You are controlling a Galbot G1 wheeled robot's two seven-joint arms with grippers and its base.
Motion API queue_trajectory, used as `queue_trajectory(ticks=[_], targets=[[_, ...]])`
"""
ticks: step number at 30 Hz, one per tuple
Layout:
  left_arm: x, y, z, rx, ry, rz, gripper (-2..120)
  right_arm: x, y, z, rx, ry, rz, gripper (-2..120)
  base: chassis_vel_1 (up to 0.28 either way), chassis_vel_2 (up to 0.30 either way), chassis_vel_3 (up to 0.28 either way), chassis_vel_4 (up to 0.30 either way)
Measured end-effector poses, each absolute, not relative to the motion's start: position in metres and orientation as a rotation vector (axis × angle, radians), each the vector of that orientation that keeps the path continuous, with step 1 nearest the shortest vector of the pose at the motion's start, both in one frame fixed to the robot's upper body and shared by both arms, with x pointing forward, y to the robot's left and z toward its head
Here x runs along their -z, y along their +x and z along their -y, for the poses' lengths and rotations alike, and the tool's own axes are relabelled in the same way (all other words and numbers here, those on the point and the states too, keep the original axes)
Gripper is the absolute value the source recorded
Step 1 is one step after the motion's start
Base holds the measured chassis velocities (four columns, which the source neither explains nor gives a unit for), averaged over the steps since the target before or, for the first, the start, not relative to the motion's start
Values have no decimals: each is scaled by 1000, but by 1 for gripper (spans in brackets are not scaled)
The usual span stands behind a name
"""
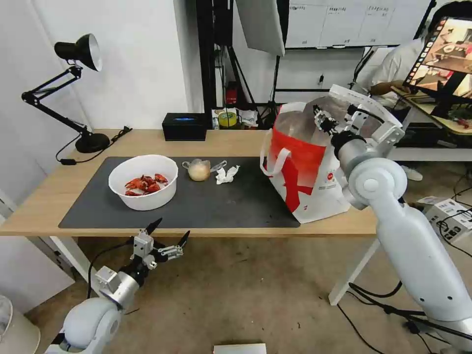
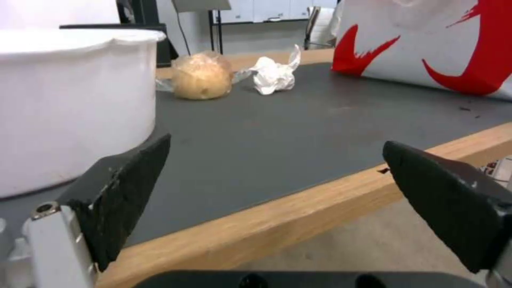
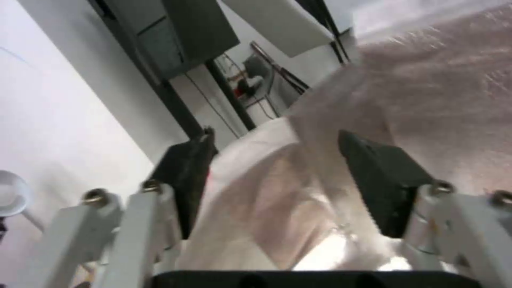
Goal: Pick up the trash from the table and place it into the takeout bag.
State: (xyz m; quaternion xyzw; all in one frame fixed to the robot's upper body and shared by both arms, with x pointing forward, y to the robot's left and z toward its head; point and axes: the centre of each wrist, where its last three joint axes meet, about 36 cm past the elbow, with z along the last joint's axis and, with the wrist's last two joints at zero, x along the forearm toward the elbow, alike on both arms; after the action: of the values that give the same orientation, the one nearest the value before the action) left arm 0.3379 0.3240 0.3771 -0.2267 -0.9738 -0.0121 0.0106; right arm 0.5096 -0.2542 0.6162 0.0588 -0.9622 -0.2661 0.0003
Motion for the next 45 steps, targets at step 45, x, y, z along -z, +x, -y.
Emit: queue_trajectory(ticks=[45], targets=[[-352, 298, -399, 207, -265, 3111, 100, -428, 302, 224, 102, 584, 3174, 100, 0, 0, 0, 0]])
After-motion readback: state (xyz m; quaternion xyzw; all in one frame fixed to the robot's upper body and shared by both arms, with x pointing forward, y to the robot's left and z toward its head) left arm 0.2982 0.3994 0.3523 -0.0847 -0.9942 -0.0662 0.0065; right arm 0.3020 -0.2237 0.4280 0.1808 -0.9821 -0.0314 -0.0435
